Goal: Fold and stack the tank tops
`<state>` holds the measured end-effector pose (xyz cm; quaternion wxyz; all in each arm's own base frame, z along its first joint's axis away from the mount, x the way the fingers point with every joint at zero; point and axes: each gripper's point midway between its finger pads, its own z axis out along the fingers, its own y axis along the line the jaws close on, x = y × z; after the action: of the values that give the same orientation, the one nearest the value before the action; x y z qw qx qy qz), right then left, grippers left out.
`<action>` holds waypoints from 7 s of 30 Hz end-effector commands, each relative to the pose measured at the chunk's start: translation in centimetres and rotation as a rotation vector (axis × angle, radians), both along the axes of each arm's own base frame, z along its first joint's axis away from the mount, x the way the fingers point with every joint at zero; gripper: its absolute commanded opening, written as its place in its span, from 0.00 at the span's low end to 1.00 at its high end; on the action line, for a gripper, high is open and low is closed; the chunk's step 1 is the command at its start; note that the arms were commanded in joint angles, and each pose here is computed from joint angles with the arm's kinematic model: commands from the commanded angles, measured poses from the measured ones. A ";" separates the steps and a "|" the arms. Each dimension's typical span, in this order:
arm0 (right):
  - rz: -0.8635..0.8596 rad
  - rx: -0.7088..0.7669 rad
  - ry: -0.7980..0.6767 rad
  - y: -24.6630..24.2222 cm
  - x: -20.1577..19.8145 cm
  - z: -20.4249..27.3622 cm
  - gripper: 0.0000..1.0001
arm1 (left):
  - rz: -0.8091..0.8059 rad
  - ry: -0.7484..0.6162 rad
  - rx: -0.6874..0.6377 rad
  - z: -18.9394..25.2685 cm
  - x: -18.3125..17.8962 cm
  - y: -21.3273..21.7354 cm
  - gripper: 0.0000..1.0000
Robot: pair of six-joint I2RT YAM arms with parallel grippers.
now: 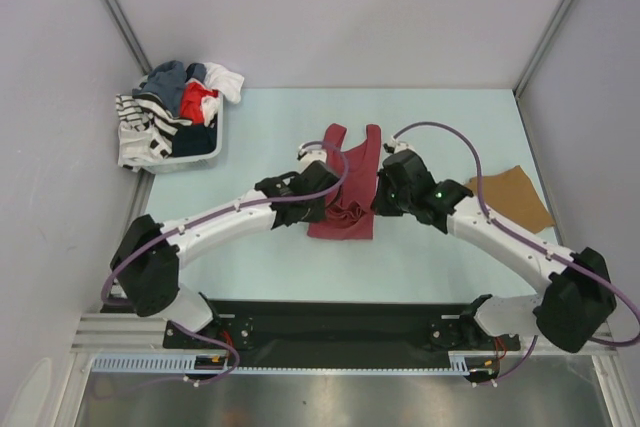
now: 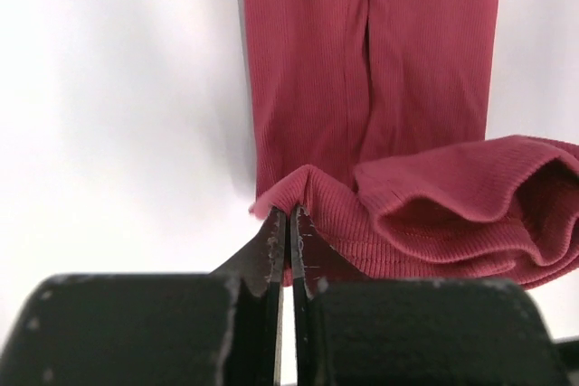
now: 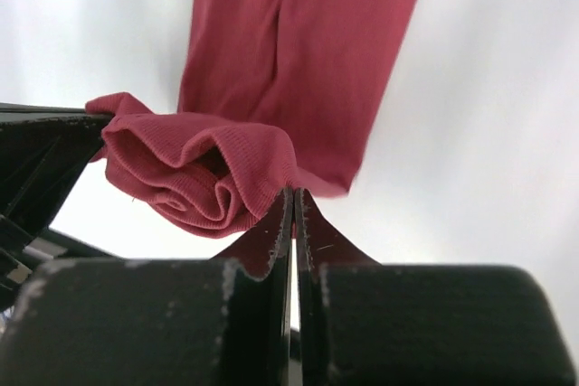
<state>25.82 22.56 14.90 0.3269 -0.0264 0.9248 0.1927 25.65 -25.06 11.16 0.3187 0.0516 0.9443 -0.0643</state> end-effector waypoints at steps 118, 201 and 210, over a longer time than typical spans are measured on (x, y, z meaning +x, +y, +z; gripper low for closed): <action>0.001 0.109 0.218 -3.4 -10.2 -6.1 0.00 | -0.117 0.138 -0.274 -5.3 -10.1 -0.2 0.00; -0.157 0.079 0.138 -4.3 19.7 -4.2 0.00 | -0.093 0.118 -0.268 -1.0 19.1 -4.2 0.01; -0.204 0.071 0.152 -4.3 21.7 -6.5 0.00 | -0.033 0.090 -0.222 -3.2 21.1 -3.6 0.15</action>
<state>45.14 18.33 7.42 0.2409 0.0829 0.9479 0.1915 44.25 -29.07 6.76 0.2352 0.0369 0.9529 -0.1880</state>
